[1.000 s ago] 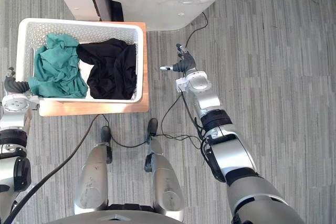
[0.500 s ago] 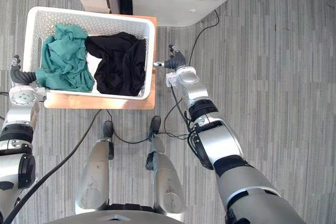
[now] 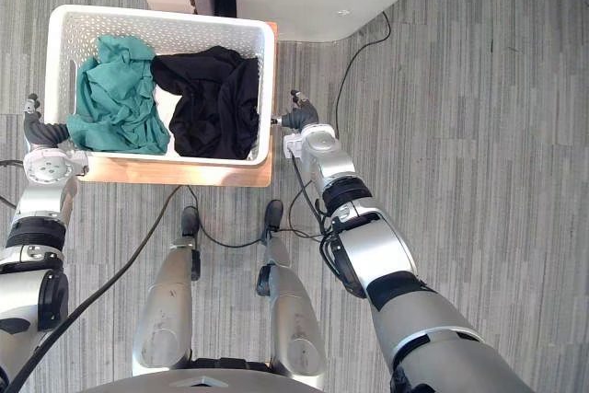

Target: Pick up the laundry basket with both hands and put the clothes into the washing machine.

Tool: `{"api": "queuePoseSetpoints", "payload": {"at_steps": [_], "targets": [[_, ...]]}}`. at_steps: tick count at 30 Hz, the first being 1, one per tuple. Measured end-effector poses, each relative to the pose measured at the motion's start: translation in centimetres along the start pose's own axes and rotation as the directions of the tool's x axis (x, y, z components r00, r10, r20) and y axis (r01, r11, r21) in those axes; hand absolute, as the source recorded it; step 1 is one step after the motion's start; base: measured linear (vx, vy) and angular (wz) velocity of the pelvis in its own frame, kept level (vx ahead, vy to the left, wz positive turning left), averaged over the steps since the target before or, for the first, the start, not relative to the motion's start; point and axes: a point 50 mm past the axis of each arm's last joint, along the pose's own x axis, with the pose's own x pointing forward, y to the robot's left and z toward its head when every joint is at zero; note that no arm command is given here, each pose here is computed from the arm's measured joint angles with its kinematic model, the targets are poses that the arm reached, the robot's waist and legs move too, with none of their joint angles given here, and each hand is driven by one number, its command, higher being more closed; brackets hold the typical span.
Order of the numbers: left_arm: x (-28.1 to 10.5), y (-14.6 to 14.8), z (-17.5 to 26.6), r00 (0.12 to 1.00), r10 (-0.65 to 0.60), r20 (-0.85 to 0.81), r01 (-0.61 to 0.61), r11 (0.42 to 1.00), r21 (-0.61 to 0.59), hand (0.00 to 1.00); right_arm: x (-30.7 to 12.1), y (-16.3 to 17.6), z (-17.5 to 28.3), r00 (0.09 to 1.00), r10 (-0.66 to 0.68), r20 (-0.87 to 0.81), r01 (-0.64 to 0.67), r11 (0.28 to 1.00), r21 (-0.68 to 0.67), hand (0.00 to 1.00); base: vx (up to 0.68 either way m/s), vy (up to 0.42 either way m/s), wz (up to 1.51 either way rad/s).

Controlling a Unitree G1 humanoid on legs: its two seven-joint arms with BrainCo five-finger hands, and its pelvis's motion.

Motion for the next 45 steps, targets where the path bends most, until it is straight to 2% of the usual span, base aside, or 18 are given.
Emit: {"api": "queuePoseSetpoints", "payload": {"at_steps": [11,16,21,34,45], "targets": [[-0.3,-0.2,-0.7,1.000,-0.008,-0.019,0.009,1.000,0.009,0.00,-0.4,-1.4,2.0,0.996,-0.017,0.089,0.017,1.000,-0.007,0.00,0.01,-0.012,-0.01],[-0.4,-0.2,-0.9,1.000,-0.009,-0.025,0.009,1.000,0.009,0.00,-0.5,-1.8,2.6,0.992,-0.054,0.112,0.050,0.998,0.039,0.00,0.00,0.000,0.00],[-0.6,-0.4,-1.0,1.000,-0.014,-0.024,0.014,1.000,0.002,0.00,-1.0,-0.9,4.7,0.976,-0.021,0.218,0.004,0.997,0.080,0.00,0.00,-0.001,0.01],[-1.1,-1.0,-1.2,0.999,-0.034,-0.017,0.034,0.999,0.006,0.00,-1.1,1.6,2.5,0.985,0.036,0.167,-0.058,0.990,0.128,0.00,0.01,0.001,0.02],[-1.5,-1.8,-0.4,0.998,-0.060,0.034,0.059,0.998,0.022,0.00,-0.8,2.3,0.6,0.994,0.058,0.091,-0.065,0.994,0.083,0.00,0.01,-0.004,0.06]]}}
